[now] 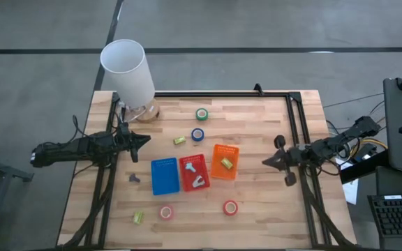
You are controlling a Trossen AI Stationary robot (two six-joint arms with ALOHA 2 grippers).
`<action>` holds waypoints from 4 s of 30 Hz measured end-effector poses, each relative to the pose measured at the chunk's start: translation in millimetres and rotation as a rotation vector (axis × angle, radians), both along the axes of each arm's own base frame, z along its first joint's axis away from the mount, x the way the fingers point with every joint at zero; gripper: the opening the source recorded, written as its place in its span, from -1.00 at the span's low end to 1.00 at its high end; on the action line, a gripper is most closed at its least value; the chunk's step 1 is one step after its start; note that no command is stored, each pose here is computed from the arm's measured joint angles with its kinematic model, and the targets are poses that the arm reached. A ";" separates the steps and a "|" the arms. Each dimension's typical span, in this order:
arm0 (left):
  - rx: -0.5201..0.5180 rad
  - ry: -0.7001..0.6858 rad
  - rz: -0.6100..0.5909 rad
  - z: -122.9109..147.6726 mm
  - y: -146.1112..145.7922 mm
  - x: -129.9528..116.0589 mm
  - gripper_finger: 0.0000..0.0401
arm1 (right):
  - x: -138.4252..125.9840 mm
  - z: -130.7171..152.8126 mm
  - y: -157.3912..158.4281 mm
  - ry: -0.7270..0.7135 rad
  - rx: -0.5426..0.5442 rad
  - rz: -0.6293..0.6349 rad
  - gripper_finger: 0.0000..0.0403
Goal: Pick and place Stapler, Stapler remover, tape
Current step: Put the black staple remover into the red bin
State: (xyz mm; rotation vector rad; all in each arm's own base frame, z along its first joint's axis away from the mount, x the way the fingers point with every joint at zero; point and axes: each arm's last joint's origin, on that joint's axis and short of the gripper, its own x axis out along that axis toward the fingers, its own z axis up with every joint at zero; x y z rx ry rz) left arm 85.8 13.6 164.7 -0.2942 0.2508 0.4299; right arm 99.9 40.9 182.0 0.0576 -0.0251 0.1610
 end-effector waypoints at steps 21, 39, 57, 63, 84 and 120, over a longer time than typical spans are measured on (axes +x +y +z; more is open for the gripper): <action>0.000 0.000 0.000 0.1 0.0 0.0 -0.82 | 6.5 -5.7 3.3 0.049 0.034 -0.003 -0.96; 0.000 0.000 0.000 0.0 0.0 0.0 -0.82 | 6.6 -8.2 3.3 0.067 -0.006 -0.003 -0.96; -0.073 -0.195 0.060 8.9 1.3 5.5 -0.82 | 6.6 -8.1 3.3 0.055 -0.076 -0.005 -0.96; -0.274 -0.323 0.029 4.1 -0.6 12.0 -0.82 | 6.6 -7.4 3.2 0.022 -0.242 -0.006 -0.96; -0.323 -0.434 0.312 2.6 6.6 11.6 -0.82 | 9.7 -15.5 4.9 0.064 -0.367 0.005 -0.96; -0.849 0.696 -0.090 80.4 -31.7 47.4 0.01 | 9.5 -18.5 4.7 0.099 -0.219 0.001 -0.96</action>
